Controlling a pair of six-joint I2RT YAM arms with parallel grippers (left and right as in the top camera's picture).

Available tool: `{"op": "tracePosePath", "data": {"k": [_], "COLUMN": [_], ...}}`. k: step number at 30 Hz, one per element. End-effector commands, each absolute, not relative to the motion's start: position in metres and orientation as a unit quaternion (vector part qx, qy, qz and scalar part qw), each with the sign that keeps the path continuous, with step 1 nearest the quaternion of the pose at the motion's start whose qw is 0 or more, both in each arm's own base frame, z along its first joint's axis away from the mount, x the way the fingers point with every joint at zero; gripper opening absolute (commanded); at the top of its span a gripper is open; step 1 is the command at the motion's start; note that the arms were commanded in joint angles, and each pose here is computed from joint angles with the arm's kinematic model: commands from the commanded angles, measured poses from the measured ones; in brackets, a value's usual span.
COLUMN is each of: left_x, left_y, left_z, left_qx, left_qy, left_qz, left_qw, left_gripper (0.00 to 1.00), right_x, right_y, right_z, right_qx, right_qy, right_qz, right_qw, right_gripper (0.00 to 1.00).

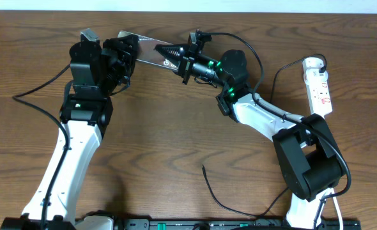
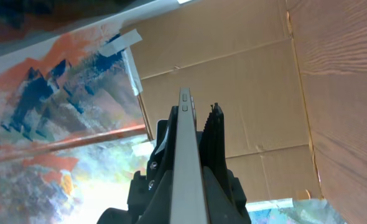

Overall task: Plug charger to phone and switch on socket
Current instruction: 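Grasp the phone's top end with the left gripper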

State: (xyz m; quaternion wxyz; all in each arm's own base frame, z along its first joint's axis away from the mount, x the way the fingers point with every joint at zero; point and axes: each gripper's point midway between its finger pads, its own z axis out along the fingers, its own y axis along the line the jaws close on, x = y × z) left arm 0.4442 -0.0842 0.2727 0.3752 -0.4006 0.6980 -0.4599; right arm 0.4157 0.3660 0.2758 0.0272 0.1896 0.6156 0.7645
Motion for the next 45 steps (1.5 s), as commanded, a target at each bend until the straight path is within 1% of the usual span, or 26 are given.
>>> {"op": "tracePosePath", "data": {"k": [1,6,11,16,20,36,40,45], "left_x": [0.45,0.453,0.453,0.453,0.453,0.453,0.454,0.454], "left_y": [-0.096,-0.098,-0.098,-0.098,-0.098,-0.097,-0.097,-0.097], "left_z": [0.269,0.279,0.28,0.28,0.28,0.28,0.282,0.283], "left_qx": [-0.379,-0.365,-0.364,-0.364,-0.364,-0.365,-0.361,-0.355], "left_qy": [0.705,0.697,0.697,0.697,0.697,0.696,0.695,0.697], "left_qz": [-0.477,-0.491,-0.492,-0.492,-0.492,-0.491,-0.492,-0.491], "left_qw": [0.361,0.373,0.374,0.374,0.374,0.375,0.379,0.384], "left_gripper": [0.21,0.2,0.2,0.1,0.08,0.07,0.07,0.07], "right_x": [0.388,0.387,0.387,0.386,0.386,0.383,0.383,0.383], "right_y": [0.382,0.383,0.383,0.383,0.383,0.384,0.384,0.384], "right_z": [0.294,0.294,0.294,0.294,0.294,0.293,0.293,0.293], "right_qx": [0.132,0.129,0.128,0.124,0.124,0.118,0.119,0.119], "right_qy": [0.619,0.62,0.62,0.621,0.622,0.624,0.624,0.624], "right_qz": [0.774,0.774,0.774,0.774,0.773,0.772,0.772,0.772], "right_qw": [0.0,0.0,0.001,0.002,0.001,-0.004,-0.004,-0.004], "right_gripper": [0.02,0.01,0.02,0.02,0.02,0.02,0.11,0.15]}}
